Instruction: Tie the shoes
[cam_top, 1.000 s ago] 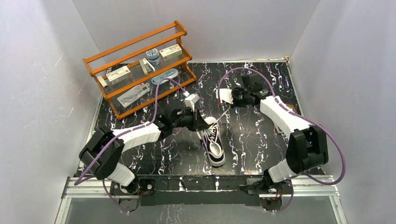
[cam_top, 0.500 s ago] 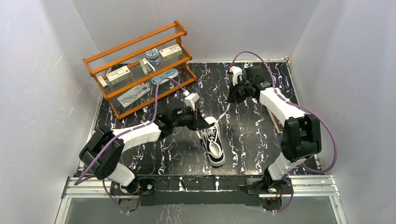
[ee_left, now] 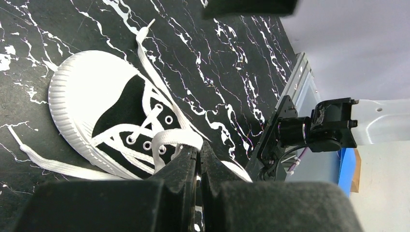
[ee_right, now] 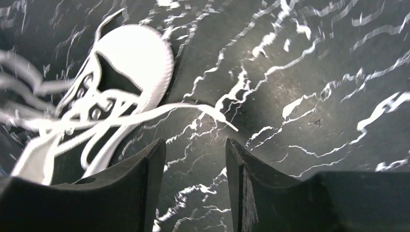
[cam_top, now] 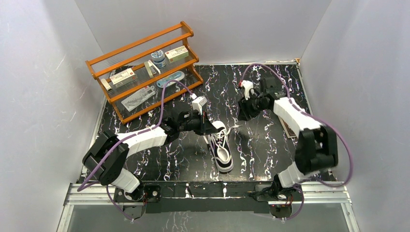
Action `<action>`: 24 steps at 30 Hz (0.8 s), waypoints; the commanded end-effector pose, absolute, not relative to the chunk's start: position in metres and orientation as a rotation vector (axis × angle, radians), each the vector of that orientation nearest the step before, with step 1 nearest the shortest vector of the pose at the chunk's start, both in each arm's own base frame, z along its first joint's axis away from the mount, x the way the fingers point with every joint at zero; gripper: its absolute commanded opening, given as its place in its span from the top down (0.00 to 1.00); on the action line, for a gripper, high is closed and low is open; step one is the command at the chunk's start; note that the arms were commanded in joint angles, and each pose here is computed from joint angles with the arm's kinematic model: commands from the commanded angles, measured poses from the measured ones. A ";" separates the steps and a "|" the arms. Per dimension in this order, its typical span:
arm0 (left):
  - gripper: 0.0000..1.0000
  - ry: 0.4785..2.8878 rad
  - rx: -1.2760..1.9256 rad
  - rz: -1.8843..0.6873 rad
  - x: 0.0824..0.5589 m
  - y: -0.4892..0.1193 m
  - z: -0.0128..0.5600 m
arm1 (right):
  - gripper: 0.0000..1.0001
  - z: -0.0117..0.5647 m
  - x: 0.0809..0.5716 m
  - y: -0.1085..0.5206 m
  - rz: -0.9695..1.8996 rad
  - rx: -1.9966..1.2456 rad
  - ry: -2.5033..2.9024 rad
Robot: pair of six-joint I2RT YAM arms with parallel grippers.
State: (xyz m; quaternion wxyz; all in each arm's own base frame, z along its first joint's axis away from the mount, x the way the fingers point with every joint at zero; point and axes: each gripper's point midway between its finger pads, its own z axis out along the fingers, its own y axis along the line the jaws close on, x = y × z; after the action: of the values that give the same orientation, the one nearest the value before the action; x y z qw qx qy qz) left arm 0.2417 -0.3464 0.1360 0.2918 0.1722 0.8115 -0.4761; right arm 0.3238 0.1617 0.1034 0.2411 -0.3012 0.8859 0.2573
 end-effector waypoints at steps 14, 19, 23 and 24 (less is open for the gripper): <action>1.00 2.063 0.523 -1.351 0.241 -0.355 0.168 | 0.46 0.127 0.248 0.233 0.742 -1.691 1.383; 1.00 2.054 0.514 -1.360 0.240 -0.355 0.175 | 0.50 0.118 0.253 0.239 0.774 -1.680 1.391; 1.00 2.057 0.508 -1.365 0.241 -0.355 0.175 | 0.53 0.113 0.251 0.241 0.798 -1.684 1.386; 1.00 2.056 0.504 -1.366 0.241 -0.355 0.176 | 0.53 0.111 0.249 0.241 0.802 -1.688 1.382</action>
State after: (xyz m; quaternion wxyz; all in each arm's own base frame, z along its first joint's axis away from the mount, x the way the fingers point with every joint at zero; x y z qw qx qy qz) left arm 0.2352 -0.3494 0.1365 0.2753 0.1826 0.8081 -0.4877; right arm 0.2482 0.2310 0.1018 0.3711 -0.6590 0.5792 0.3041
